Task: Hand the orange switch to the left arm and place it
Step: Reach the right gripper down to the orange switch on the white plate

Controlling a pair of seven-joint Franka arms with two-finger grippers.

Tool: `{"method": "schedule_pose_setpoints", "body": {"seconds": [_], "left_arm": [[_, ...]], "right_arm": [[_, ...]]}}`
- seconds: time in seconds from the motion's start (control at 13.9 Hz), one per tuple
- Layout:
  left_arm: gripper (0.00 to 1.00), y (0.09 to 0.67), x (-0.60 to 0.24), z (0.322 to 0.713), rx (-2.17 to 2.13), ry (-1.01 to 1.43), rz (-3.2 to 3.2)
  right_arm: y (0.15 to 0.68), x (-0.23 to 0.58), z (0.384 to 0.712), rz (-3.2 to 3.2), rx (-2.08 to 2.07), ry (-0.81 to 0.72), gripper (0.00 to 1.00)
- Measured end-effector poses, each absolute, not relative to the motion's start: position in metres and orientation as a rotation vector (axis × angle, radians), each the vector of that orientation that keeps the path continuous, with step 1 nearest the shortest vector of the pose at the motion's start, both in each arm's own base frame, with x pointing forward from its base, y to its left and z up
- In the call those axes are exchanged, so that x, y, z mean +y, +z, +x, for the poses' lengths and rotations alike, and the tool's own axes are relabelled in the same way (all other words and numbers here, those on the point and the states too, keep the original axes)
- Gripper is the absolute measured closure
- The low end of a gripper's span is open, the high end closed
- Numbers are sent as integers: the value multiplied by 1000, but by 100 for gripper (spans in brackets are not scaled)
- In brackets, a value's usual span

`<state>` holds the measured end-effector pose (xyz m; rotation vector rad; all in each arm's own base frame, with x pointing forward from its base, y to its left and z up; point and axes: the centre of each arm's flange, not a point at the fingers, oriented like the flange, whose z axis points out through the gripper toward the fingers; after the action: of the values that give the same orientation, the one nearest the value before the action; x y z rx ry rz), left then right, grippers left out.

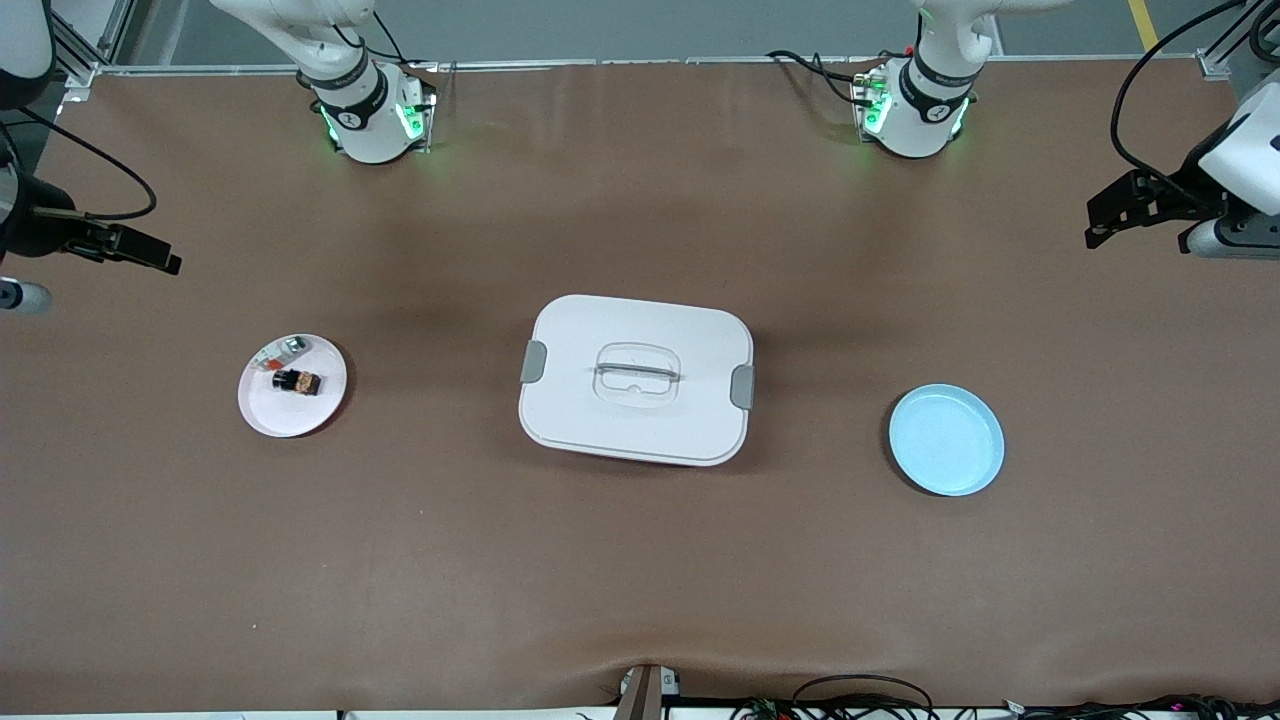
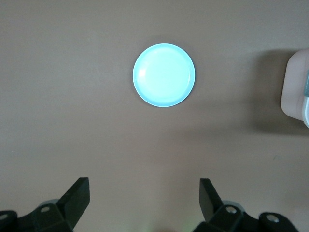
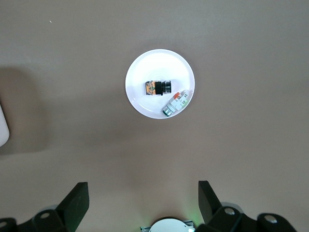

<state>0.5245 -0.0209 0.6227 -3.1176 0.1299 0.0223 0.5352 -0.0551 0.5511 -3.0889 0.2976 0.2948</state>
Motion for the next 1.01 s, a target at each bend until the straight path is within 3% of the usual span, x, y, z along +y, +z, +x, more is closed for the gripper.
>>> {"method": "schedule_pose_setpoints", "body": {"seconds": [0.5,1.01], "left_arm": [[0,623,-21,525,129,23,-3118],[0,623,-21,525,129,22,-3118]], "right_arm": [[514,-58,564,-3073,292,386,0],[492,-41,577,-3080,246,374,0]]}}
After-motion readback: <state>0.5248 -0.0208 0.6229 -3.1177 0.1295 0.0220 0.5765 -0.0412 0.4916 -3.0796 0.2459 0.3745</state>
